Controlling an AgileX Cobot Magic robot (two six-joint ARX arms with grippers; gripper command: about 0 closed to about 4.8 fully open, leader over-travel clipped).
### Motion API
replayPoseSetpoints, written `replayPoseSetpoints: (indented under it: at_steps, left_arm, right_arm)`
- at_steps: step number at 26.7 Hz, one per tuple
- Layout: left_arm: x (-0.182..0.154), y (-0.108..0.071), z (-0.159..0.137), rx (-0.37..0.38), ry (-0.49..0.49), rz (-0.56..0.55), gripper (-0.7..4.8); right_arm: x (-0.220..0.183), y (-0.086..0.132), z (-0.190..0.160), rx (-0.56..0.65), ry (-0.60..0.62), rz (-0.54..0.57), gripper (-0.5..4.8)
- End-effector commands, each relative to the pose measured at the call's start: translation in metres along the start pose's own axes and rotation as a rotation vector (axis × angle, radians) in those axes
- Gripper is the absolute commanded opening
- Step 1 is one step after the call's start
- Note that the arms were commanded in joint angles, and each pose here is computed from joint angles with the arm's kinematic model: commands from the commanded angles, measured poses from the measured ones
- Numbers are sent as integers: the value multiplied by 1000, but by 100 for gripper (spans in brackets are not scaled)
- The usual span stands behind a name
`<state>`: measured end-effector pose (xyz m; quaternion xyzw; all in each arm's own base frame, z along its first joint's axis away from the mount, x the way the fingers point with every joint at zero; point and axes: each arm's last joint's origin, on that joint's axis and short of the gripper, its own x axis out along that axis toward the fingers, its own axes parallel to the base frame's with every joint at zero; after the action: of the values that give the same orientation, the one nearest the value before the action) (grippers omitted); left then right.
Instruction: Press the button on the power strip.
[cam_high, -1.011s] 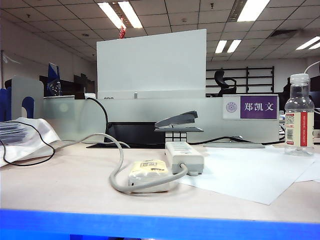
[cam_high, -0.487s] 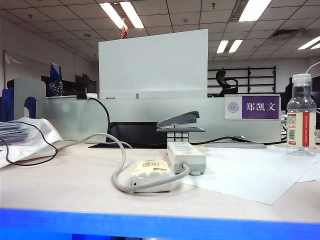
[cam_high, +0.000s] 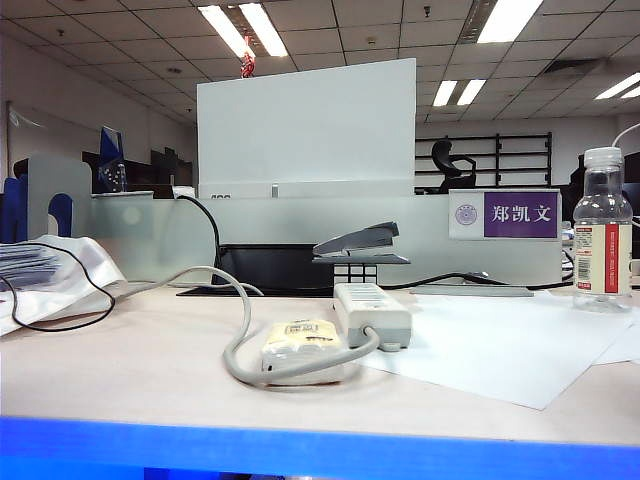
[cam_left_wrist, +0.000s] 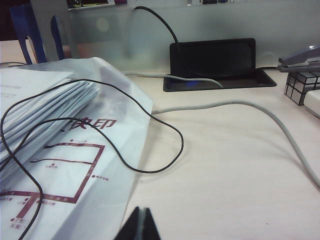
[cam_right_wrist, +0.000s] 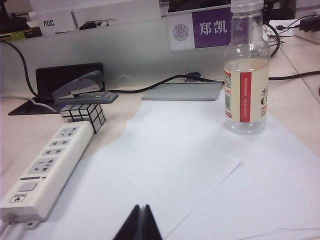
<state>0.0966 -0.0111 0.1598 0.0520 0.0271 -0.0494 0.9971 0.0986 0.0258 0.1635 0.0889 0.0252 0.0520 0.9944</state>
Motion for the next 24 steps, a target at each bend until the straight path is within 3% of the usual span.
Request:
replayPoseSetpoints:
  at_steps: [1,12,24]
  left_arm:
    - [0,0,1,-3,-12,-5,-4]
    - [0,0,1,-3,-12,-3,-4]
    - [-1,12,0,-10,4,112,-4]
  right_arm:
    - [0,0,2,-2,-13,4,3]
    - [-4,-2,5,6,-55,-8,3]
    - [-6,-32,12,12,-141,-317,3]
